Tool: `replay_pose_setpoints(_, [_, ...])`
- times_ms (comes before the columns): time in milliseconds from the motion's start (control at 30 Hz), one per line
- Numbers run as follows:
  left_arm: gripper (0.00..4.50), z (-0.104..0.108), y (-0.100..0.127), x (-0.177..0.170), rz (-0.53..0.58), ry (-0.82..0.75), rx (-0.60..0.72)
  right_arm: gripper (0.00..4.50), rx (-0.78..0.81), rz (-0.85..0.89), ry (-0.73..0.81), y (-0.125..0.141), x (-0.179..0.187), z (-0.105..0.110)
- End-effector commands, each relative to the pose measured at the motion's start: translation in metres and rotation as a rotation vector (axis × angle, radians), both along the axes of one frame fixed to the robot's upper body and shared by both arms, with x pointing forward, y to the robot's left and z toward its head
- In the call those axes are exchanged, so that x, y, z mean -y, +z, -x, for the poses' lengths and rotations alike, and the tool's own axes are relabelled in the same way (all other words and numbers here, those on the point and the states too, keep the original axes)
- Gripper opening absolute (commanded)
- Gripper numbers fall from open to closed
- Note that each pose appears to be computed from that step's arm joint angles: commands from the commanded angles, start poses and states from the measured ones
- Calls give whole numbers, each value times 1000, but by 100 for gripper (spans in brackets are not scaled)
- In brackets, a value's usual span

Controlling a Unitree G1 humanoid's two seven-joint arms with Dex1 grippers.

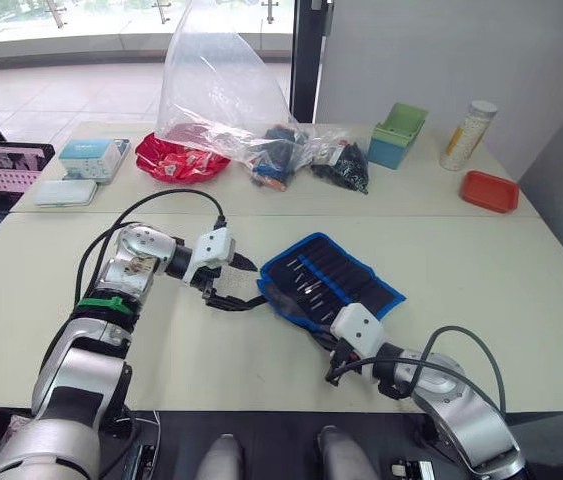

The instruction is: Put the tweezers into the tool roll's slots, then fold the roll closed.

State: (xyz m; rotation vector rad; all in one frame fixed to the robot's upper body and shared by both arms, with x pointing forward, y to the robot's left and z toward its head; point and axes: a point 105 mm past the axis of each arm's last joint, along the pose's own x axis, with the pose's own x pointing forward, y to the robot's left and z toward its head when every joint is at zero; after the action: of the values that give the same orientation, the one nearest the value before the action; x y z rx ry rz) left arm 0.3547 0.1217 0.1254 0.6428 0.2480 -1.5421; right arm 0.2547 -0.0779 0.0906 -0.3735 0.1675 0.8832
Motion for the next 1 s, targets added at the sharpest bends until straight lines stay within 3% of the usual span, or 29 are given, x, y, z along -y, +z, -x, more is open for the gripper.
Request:
replay_pose_setpoints(33, [450,-3,7,16,-22,-87,71,4,47,-30,-7,14,-2,0])
replay_pose_setpoints(300, [450,-7,2,38,-29,-154,144,4,43,-35,-45,13,1,-2])
replay_pose_setpoints(333, [395,-8,1,39,-30,-154,151,0,42,-34,-51,12,1,-3])
replay_pose_setpoints(733, [3,-14,-5,29,-32,-99,177,0,18,-37,-70,6,1,-7])
replay_pose_setpoints(1000, [3,-22,-10,-1,-58,48,156,0,7,93,-32,-11,3,-30])
